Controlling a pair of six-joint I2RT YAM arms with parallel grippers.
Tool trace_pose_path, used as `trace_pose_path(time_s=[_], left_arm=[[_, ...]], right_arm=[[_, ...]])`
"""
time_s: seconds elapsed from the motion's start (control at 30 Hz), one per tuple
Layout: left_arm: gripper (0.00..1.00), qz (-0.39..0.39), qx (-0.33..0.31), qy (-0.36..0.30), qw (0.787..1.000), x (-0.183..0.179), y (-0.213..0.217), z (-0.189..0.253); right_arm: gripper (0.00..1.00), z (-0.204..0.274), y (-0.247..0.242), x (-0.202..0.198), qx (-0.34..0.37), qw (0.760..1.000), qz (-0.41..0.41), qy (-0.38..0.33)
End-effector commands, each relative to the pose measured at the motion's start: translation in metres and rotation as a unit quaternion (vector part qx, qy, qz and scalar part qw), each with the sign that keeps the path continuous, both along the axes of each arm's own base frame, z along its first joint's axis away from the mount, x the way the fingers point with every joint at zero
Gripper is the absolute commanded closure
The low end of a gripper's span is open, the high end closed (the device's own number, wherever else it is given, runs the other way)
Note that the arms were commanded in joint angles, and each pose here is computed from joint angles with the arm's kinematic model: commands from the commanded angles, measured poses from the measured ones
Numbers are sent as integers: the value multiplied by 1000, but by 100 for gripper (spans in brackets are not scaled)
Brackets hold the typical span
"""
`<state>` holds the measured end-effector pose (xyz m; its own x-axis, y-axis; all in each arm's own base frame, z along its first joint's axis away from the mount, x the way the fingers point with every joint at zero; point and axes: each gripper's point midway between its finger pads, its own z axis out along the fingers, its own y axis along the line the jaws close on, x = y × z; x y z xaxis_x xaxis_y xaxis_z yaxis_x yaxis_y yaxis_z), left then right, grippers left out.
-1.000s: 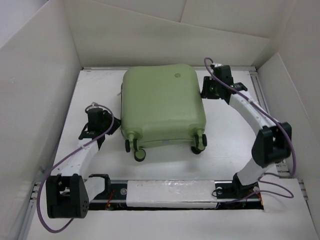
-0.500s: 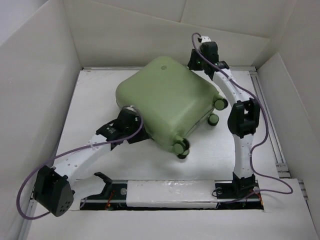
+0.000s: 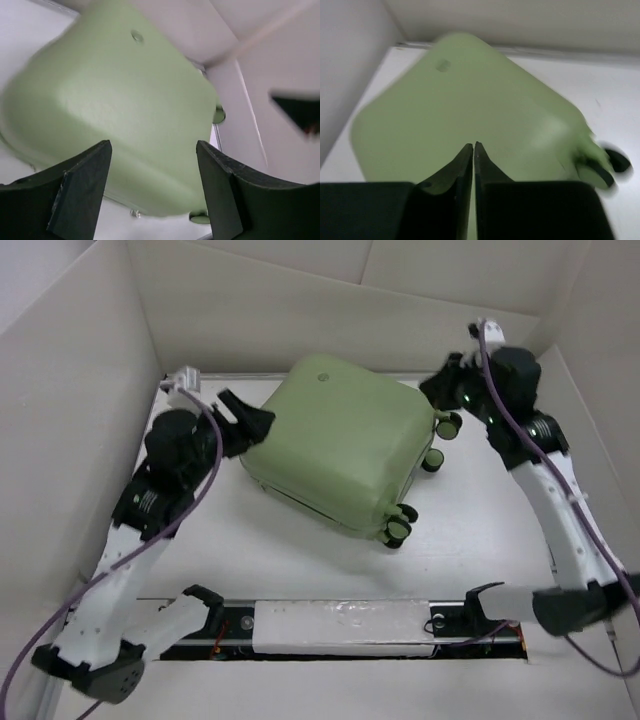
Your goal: Pack the luggage
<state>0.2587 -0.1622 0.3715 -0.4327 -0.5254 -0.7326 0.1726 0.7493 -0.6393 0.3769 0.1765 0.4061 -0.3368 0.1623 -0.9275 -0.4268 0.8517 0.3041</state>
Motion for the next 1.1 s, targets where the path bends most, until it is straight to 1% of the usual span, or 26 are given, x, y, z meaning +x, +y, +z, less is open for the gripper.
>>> trace_pose_path(time_s=[0.0, 0.03, 0.07, 0.1, 0.13, 0.17, 0.23, 0.3, 0.33, 0.37, 0.43, 0.53, 0.57, 0.63, 0.67, 0.7, 0.73, 0.77, 0.8, 0.83, 0.87, 0.9, 0.93, 1.0, 1.03, 1.07], left_arm=[[36, 59, -6, 24, 998, 102, 22, -9], [39, 4, -26, 34, 999, 111, 11, -8], [40, -1, -55, 38, 998, 128, 15, -4], [42, -15, -66, 22, 997, 144, 18, 14], [44, -6, -66, 55, 996, 176, 29, -12], [44, 32, -56, 70, 995, 196, 41, -23], [44, 56, -52, 107, 991, 236, 56, -56], [45, 76, -53, 142, 986, 257, 65, -87], [45, 65, -56, 150, 985, 266, 61, -95], [45, 66, -55, 196, 977, 277, 63, -136], [45, 38, -42, 234, 971, 274, 52, -166], [46, 13, -4, 250, 968, 255, 34, -193], [46, 11, 3, 281, 960, 235, 36, -222], [50, -11, -7, 259, 966, 207, 27, -208], [50, -13, -6, 295, 956, 176, 29, -239], [51, -23, 0, 265, 964, 159, 27, -217], [51, -25, 4, 267, 963, 143, 29, -218], [53, -32, 7, 272, 962, 124, 25, -219], [53, -44, 16, 296, 954, 93, 22, -241], [53, -78, 27, 268, 960, 66, 0, -222], [53, -82, 46, 267, 959, 49, -7, -223], [52, -90, 67, 293, 949, 23, -10, -230], [52, -94, 73, 283, 952, 2, -15, -216], [52, -32, 93, 276, 956, -13, 13, -201], [45, -2, 84, 244, 966, -11, 25, -176], [41, 42, 63, 195, 978, -12, 47, -142]], right_arm=[[95, -60, -51, -35, -22, 994, -88, 63], [100, -70, -61, -43, -20, 992, -99, 70], [100, -104, -77, -51, -32, 987, -122, 103], [100, -107, -85, -66, -30, 986, -129, 101], [100, -117, -90, -71, -32, 984, -135, 108], [100, -130, -93, -77, -34, 983, -134, 123], [99, -158, -96, -88, -35, 978, -137, 151], [88, -172, -92, -87, -28, 978, -131, 159], [87, -180, -90, -88, -27, 978, -125, 164], [85, -180, -85, -78, -19, 979, -120, 161], [83, -187, -75, -67, -11, 982, -98, 163], [83, -188, -50, -38, 0, 986, -64, 154], [83, -179, -42, -27, 9, 988, -56, 144], [83, -186, -18, -4, 16, 988, -27, 154], [83, -165, -3, 9, 26, 991, -3, 134], [83, -178, 14, 26, 28, 988, 9, 149], [83, -175, 35, 31, 32, 987, 33, 152], [83, -167, 53, 39, 39, 987, 61, 146], [83, -121, 72, 56, 58, 989, 84, 102], [82, -136, 89, 74, 56, 986, 99, 121], [82, -123, 107, 80, 64, 984, 120, 118], [76, -56, 118, 92, 83, 985, 143, 57], [73, -71, 129, 98, 70, 982, 149, 88], [64, -37, 126, 105, 56, 987, 142, 56], [52, -1, 122, 102, 57, 988, 141, 21], [47, 0, 115, 95, 38, 990, 135, 28]])
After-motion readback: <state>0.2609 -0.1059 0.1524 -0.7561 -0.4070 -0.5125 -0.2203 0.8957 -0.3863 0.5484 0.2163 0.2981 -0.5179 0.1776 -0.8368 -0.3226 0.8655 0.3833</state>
